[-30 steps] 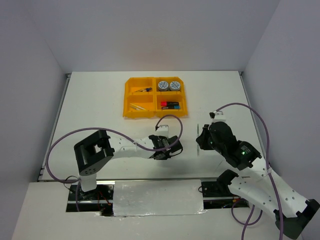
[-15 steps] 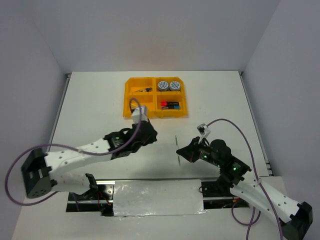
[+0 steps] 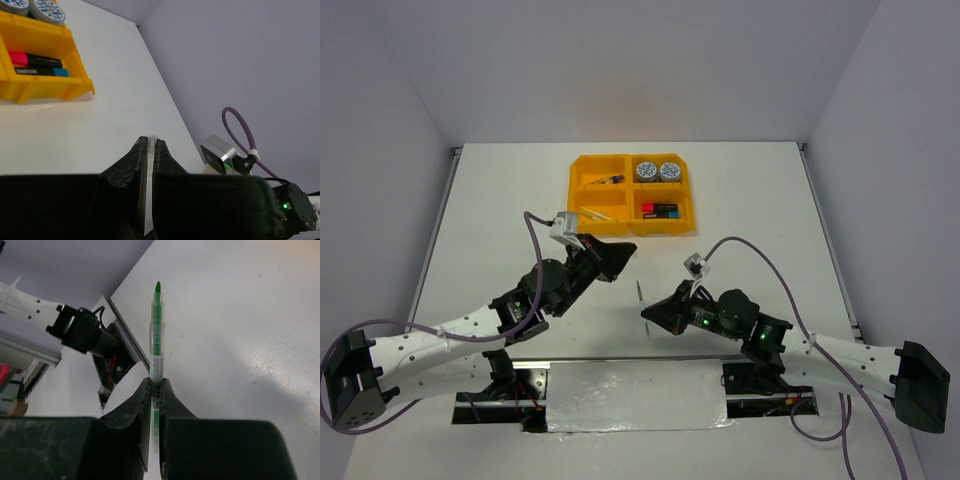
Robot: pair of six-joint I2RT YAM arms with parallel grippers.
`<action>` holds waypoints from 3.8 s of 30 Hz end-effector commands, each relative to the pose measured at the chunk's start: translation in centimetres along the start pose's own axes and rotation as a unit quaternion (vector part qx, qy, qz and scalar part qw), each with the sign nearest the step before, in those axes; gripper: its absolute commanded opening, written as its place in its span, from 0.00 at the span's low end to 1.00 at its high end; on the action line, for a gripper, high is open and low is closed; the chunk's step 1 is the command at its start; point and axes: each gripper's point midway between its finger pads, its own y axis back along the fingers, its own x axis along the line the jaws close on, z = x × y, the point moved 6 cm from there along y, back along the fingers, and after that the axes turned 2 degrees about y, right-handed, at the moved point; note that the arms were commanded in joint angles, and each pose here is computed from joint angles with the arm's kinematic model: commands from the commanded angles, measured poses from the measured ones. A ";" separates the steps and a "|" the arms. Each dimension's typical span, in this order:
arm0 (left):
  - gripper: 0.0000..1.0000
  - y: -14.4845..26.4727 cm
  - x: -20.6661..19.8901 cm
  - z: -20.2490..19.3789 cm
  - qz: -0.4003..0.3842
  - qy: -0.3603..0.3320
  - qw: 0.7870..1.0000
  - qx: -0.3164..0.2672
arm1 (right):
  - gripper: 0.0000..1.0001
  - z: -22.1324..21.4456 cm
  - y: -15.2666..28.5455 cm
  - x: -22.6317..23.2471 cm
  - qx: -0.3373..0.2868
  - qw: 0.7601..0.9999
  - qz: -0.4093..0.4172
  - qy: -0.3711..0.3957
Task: Sort the stationery into containers
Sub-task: Close the pen cap on the pen.
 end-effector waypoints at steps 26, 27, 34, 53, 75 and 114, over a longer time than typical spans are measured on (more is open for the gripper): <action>0.00 0.4 -0.2 -0.1 -0.036 -0.017 0.999 -0.001 | 0.00 5.2 -1.8 2.2 -0.076 0.996 -0.020 0.042; 0.00 0.4 -0.2 -0.1 -0.038 -0.017 0.999 -0.001 | 0.00 5.2 -1.8 2.1 -0.074 0.996 -0.021 0.043; 0.00 0.3 -0.3 -0.6 -0.048 -0.016 0.999 0.011 | 0.00 5.4 -2.0 2.0 -0.074 0.996 -0.032 0.045; 0.13 1.2 -0.2 -2.5 -0.100 -0.053 0.992 0.064 | 0.00 11.7 -1.6 5.2 -0.145 0.985 -0.039 0.091; 0.00 2.9 -3.2 1.3 -0.153 -0.151 0.976 0.038 | 0.06 9.6 -2.6 6.5 -0.087 0.982 0.052 0.162; 0.78 5.1 -8.8 8.0 -0.191 -0.192 0.962 -0.017 | 0.00 8.6 -3.5 7.7 -0.042 0.976 0.118 0.180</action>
